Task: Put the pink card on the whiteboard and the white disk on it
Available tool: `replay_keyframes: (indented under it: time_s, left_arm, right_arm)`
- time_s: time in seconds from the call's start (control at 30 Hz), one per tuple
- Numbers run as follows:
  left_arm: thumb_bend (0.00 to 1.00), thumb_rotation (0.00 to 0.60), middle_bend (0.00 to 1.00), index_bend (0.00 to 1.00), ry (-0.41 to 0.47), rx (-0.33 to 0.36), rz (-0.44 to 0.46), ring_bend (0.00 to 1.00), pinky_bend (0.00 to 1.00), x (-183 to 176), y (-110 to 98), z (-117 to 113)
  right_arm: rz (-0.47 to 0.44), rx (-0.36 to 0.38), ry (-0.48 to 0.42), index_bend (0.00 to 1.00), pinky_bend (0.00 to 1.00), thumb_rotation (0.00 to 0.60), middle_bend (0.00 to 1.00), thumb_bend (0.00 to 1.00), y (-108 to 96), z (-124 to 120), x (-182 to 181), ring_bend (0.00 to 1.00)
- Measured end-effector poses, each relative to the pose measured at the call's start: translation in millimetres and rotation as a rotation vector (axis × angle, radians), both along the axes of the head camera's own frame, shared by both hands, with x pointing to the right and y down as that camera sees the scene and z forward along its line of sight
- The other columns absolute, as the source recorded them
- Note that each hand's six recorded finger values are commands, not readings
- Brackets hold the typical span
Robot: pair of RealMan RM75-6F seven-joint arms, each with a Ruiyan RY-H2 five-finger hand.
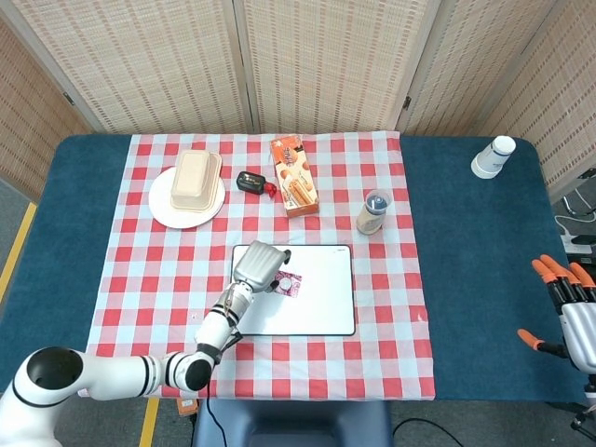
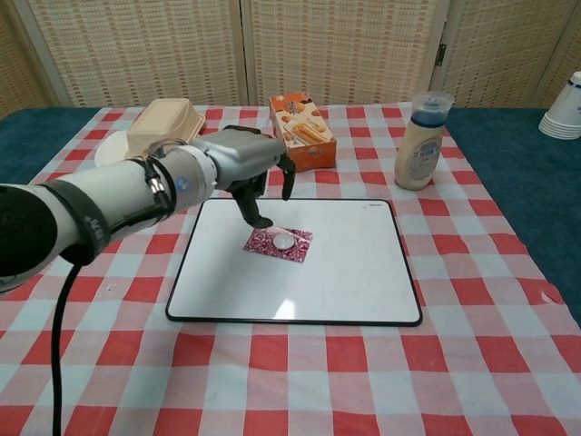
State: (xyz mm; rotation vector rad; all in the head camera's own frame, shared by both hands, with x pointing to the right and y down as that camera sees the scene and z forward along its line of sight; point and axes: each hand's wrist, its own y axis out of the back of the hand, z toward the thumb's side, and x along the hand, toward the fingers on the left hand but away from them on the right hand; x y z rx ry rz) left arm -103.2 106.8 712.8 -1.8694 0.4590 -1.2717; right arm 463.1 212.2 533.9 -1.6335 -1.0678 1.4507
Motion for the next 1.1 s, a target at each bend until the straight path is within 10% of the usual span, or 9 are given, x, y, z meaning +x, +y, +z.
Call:
replay_keyframes:
  time_s: [0.17, 0.23, 0.4, 0.77, 1.1]
  left_arm:
    - [0.24, 0.600, 0.63, 0.32, 0.046, 0.131, -0.105, 0.68, 0.87, -56, -12, -39]
    - [0.23, 0.600, 0.35, 0.19, 0.078, 0.163, -0.150, 0.43, 0.69, -81, -10, -52]
    - [0.21, 0.600, 0.02, 0.00, 0.148, 0.230, -0.204, 0.03, 0.25, -147, 15, -80]
    - [0.19, 0.600, 0.00, 0.00, 0.117, 0.162, -0.335, 0.00, 0.05, -268, 101, -92]
    - [0.19, 0.600, 0.00, 0.00, 0.114, 0.143, -0.360, 0.00, 0.05, -287, 108, -88]
  right_arm:
    - [-0.016, -0.006, -0.006, 0.08, 0.05, 0.600, 0.03, 0.05, 1, 0, -5, 0.00]
    - [-0.024, -0.009, -0.007, 0.08, 0.05, 0.600, 0.03, 0.05, 2, 1, -7, 0.00]
    - [-0.044, -0.031, -0.002, 0.08, 0.05, 0.600, 0.03, 0.05, 6, 6, -12, 0.00]
    - [-0.039, -0.034, 0.023, 0.08, 0.05, 0.600, 0.03, 0.05, 5, 12, -12, 0.00]
    - [-0.037, -0.029, 0.040, 0.08, 0.05, 0.600, 0.03, 0.05, 4, 16, -13, 0.00]
